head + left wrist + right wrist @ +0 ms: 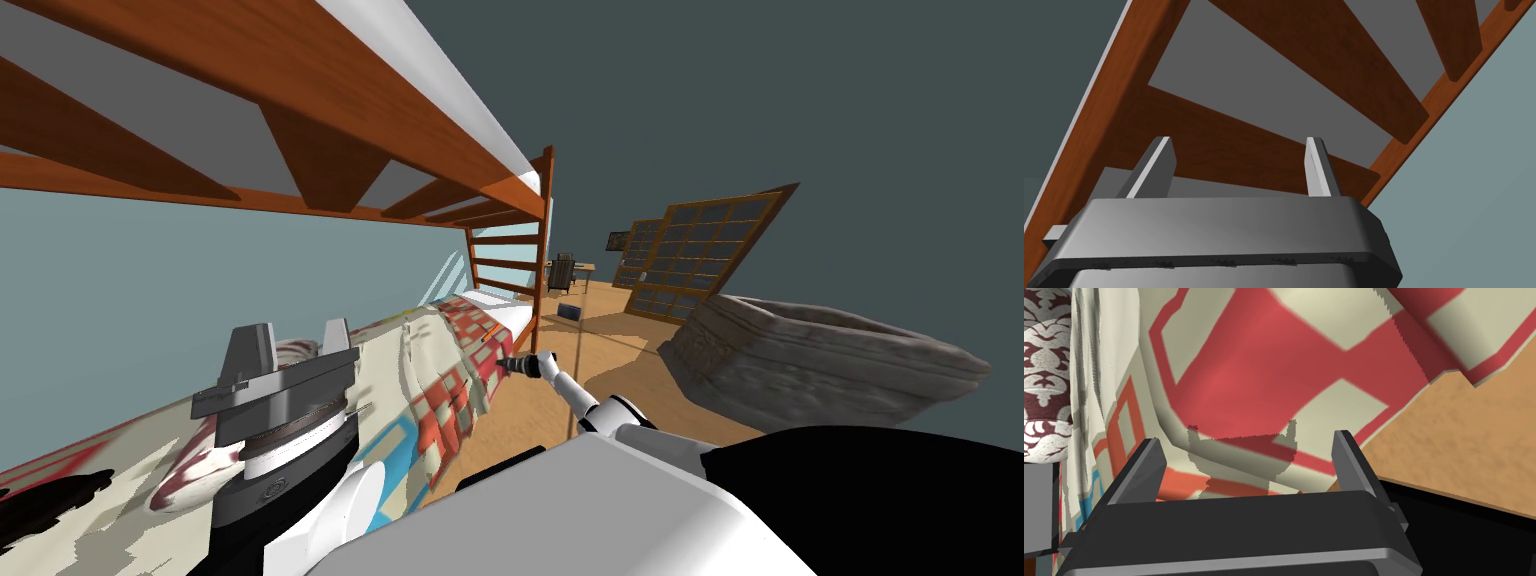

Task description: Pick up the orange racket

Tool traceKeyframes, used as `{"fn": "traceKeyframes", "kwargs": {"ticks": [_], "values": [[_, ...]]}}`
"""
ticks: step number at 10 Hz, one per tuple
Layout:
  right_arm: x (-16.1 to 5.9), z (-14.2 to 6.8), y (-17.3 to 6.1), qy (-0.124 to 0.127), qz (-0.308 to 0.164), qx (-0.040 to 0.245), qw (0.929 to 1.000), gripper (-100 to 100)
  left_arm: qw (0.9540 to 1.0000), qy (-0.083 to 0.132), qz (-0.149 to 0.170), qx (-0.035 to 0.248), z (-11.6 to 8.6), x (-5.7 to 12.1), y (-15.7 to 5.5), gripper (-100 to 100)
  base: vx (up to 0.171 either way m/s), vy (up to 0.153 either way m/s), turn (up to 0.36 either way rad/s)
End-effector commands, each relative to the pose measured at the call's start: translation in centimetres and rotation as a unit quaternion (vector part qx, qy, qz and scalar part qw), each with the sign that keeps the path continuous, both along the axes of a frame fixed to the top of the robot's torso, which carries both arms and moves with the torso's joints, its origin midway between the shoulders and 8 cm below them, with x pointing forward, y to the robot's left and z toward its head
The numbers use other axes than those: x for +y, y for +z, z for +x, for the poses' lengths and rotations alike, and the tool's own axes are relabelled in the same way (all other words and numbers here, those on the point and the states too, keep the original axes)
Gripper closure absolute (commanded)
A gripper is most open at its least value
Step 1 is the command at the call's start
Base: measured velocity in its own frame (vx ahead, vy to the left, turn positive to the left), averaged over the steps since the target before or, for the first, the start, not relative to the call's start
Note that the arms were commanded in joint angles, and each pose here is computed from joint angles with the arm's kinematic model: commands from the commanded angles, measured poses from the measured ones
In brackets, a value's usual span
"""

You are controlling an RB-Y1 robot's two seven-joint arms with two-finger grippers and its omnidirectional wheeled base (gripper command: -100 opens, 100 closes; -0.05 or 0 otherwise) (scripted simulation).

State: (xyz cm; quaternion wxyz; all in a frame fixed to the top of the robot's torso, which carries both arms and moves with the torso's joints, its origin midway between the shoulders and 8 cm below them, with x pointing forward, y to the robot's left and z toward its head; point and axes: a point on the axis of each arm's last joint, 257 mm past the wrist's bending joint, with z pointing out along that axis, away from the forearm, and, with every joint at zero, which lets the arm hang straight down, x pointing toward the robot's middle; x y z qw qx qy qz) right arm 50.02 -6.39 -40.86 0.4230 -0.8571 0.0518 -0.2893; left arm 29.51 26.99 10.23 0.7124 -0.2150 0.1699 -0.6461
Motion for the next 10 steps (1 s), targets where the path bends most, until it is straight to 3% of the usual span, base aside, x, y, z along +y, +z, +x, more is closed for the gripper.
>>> {"fn": "traceKeyframes", "kwargs": {"ticks": [1,3,6,8,10], "values": [[0.5,-0.6,-0.7,-0.001,0.013,0.021,0.9997,-100,1.0,0.0,0.0,0.0,0.0,0.0,0.0,0,0.026,0.028,-0.021],[3.0,-1.1,-0.4,-0.001,0.059,0.062,0.9963,-100,1.0,0.0,0.0,0.0,0.0,0.0,0.0,0,0.049,0.046,-0.041],[4.2,-1.5,-0.4,-0.001,0.078,0.082,0.9936,-100,1.0,0.0,0.0,0.0,0.0,0.0,0.0,0,0.047,0.04,-0.019],[6.7,-2.5,-0.4,0.002,0.109,0.113,0.9876,-100,1.0,0.0,0.0,0.0,0.0,0.0,0.0,0,0.046,0.053,-0.023],[7.9,-3.0,-0.4,0.003,0.12,0.127,0.9846,-100,1.0,0.0,0.0,0.0,0.0,0.0,0.0,0,0.048,0.049,-0.014]]}}
